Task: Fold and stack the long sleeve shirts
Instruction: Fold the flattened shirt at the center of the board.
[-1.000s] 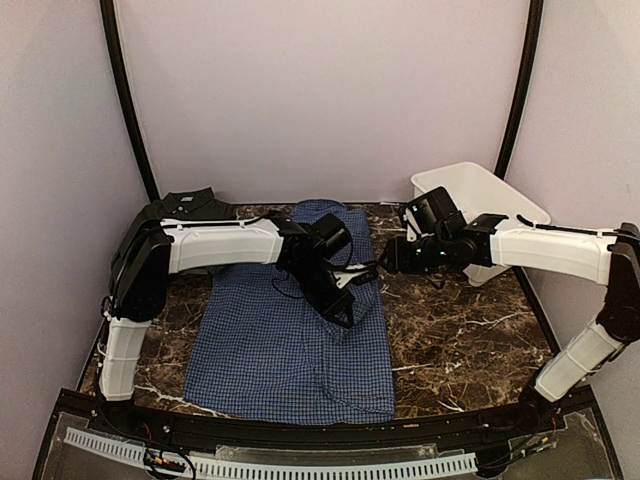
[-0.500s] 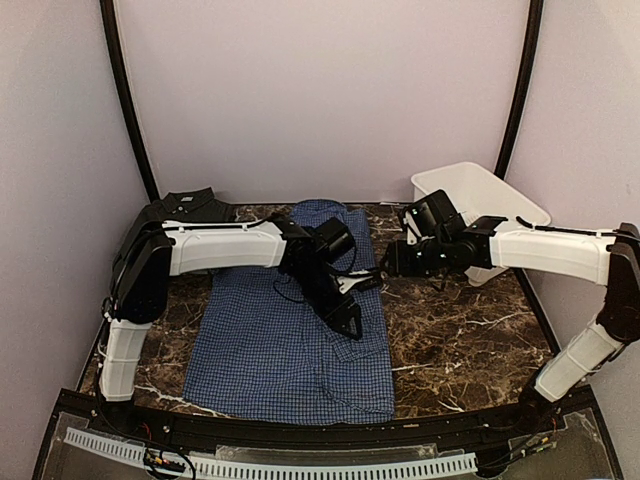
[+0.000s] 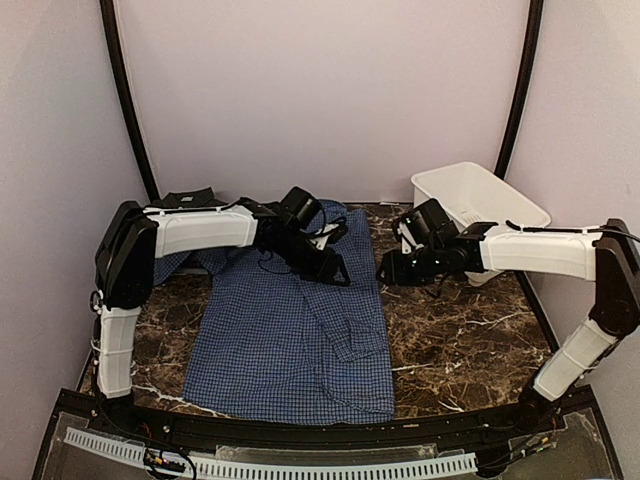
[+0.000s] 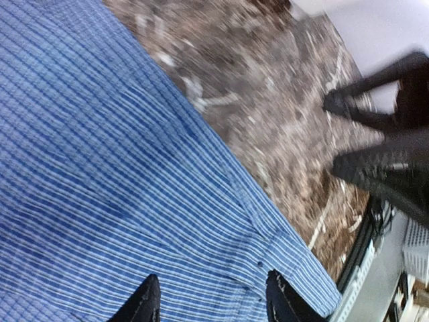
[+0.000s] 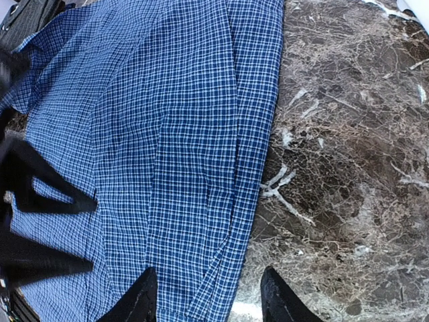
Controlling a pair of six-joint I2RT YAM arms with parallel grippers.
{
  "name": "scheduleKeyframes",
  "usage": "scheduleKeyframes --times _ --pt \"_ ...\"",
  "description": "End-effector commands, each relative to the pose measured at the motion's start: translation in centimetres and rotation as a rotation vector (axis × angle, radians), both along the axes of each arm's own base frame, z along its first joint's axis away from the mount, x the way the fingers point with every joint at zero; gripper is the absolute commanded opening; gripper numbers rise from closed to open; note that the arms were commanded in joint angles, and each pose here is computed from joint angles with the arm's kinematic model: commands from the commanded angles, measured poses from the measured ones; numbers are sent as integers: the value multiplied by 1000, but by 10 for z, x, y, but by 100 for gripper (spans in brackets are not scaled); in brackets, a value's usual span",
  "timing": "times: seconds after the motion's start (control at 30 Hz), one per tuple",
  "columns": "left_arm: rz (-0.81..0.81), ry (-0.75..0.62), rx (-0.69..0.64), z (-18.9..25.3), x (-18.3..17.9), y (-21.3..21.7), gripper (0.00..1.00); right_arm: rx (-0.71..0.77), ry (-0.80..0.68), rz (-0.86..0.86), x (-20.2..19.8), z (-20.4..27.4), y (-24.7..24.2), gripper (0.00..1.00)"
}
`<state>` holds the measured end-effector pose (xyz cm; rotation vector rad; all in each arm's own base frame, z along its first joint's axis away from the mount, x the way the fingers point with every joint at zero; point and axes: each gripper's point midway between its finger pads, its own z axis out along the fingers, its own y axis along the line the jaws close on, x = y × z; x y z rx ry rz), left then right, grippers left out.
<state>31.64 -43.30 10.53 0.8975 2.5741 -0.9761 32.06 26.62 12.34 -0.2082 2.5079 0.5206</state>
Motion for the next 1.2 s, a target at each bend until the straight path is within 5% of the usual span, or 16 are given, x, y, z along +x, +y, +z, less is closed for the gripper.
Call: scheduleKeyframes --times 0.0,0.37,0.8,1.17 --pt "278 -84 -83 32 70 25 51 75 -30 42 15 13 23 48" --pt "458 -96 -63 -12 153 52 43 138 -5 123 25 9 57 45" --pt "526 -87 47 -63 171 63 42 155 103 253 -2 -40 110 44" --pt "589 -35 54 -75 162 58 42 45 206 181 -27 -108 63 43"
